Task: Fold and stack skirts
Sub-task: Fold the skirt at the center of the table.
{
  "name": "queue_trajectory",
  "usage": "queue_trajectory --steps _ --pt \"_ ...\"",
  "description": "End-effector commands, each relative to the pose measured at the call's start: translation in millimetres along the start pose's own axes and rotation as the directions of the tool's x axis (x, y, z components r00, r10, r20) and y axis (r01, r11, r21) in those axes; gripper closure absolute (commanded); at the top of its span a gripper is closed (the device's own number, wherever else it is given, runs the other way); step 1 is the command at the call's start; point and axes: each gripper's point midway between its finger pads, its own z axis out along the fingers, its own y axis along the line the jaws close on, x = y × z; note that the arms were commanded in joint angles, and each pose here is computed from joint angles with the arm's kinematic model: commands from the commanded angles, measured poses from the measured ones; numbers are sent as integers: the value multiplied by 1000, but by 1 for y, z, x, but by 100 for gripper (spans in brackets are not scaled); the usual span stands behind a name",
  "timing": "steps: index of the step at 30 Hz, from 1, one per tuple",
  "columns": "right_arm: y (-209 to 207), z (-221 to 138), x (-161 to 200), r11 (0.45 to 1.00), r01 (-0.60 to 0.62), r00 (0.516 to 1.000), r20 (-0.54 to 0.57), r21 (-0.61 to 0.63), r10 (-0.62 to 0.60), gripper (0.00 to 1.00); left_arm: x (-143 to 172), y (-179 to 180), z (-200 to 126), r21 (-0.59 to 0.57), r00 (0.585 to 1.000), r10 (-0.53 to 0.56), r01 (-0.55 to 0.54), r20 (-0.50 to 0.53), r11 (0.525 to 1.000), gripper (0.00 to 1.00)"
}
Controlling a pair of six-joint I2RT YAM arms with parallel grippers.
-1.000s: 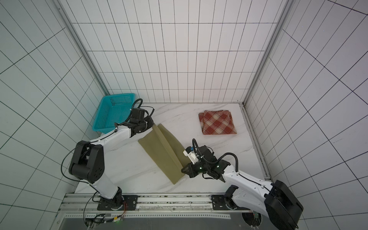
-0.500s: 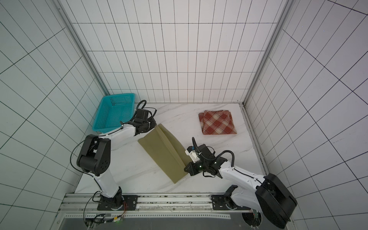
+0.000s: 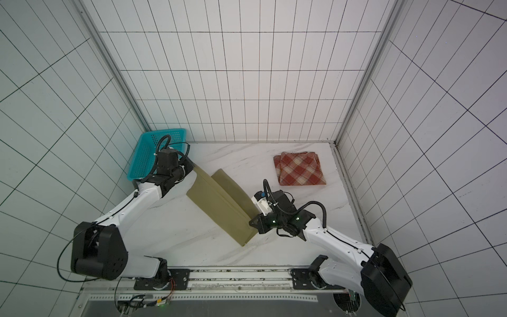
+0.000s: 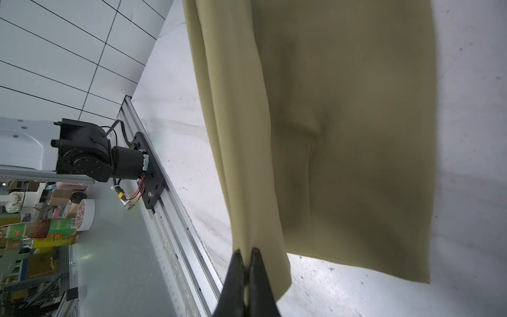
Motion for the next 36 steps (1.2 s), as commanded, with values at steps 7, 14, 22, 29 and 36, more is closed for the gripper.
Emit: queue_trajectory --steps 7,14,22,29,36 --pt "1 2 35 997 -74 987 -144 16 76 100 -37 12 8 -17 990 33 -31 136 999 100" --pt "-12 9 39 992 -118 983 -139 48 123 100 -19 5 50 -12 999 37 -37 21 999 100" --pt "-31 16 40 981 -166 971 -154 104 181 100 -3 -7 88 -14 998 58 -59 -17 998 100" --pt "-46 21 37 969 -197 964 -152 152 219 100 10 -6 114 -20 997 57 -58 -50 998 100" --pt "-60 24 35 954 -231 952 -157 188 262 100 19 3 132 -41 996 52 -55 -70 998 100"
